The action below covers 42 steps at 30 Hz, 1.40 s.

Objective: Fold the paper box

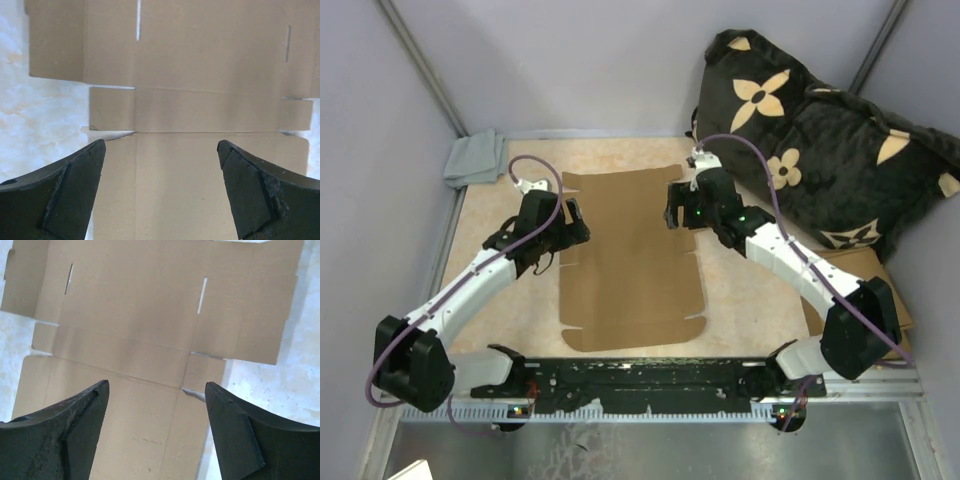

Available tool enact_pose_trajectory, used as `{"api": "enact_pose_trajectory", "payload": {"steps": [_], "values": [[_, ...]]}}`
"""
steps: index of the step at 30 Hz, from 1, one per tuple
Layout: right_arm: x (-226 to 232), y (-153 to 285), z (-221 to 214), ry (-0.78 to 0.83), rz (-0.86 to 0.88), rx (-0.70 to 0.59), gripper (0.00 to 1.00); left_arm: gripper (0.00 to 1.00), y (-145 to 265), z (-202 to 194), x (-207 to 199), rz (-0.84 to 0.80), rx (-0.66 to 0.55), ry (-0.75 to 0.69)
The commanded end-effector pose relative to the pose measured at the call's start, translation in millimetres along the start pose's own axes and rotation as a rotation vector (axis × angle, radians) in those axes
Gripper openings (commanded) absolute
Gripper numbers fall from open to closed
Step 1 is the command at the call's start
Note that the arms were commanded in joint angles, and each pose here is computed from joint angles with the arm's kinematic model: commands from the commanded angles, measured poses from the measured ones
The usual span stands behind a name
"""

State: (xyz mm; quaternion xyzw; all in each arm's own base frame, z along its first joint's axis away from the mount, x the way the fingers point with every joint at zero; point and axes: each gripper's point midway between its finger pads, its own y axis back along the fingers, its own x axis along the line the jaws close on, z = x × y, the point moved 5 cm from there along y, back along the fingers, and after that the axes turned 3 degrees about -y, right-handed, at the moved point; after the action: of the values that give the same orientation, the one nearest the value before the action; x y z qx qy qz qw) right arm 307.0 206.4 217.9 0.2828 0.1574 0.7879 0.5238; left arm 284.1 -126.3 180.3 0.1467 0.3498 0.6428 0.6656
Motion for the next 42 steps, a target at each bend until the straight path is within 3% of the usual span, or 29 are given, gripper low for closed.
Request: {"api": "enact_pose_trajectory", "payload": {"steps": [1, 2, 3, 4, 7, 11, 22, 32, 42], "values": [[-13, 4, 27, -0.111, -0.022, -0.097, 0.8, 1.0, -4, 4, 18, 0.081, -0.032, 0.041], [-16, 3, 24, -0.125, -0.014, -0.08, 0.81, 1.0, -7, 3, 22, 0.085, -0.013, 0.058], [-19, 1, 20, -0.143, -0.007, -0.058, 0.95, 1.0, -11, 3, 27, 0.086, 0.01, 0.078], [-22, -2, 17, -0.167, -0.001, -0.034, 0.98, 1.0, -15, 2, 32, 0.066, 0.046, 0.105], [-40, -9, 6, -0.249, -0.001, 0.025, 0.98, 1.0, -27, 3, 56, 0.046, 0.119, 0.218], [-64, -12, -6, -0.324, -0.034, 0.067, 0.96, 0.99, -38, 3, 71, 0.054, 0.153, 0.257], [-91, -26, -32, -0.346, -0.155, 0.162, 0.88, 0.93, -64, -29, 77, 0.057, 0.272, 0.28], [-87, -57, -54, -0.328, -0.05, 0.26, 0.69, 0.92, -69, -40, 81, 0.062, 0.299, 0.277], [-91, -84, -71, -0.303, -0.037, 0.319, 0.63, 0.9, -80, -44, 82, 0.063, 0.31, 0.279]]}}
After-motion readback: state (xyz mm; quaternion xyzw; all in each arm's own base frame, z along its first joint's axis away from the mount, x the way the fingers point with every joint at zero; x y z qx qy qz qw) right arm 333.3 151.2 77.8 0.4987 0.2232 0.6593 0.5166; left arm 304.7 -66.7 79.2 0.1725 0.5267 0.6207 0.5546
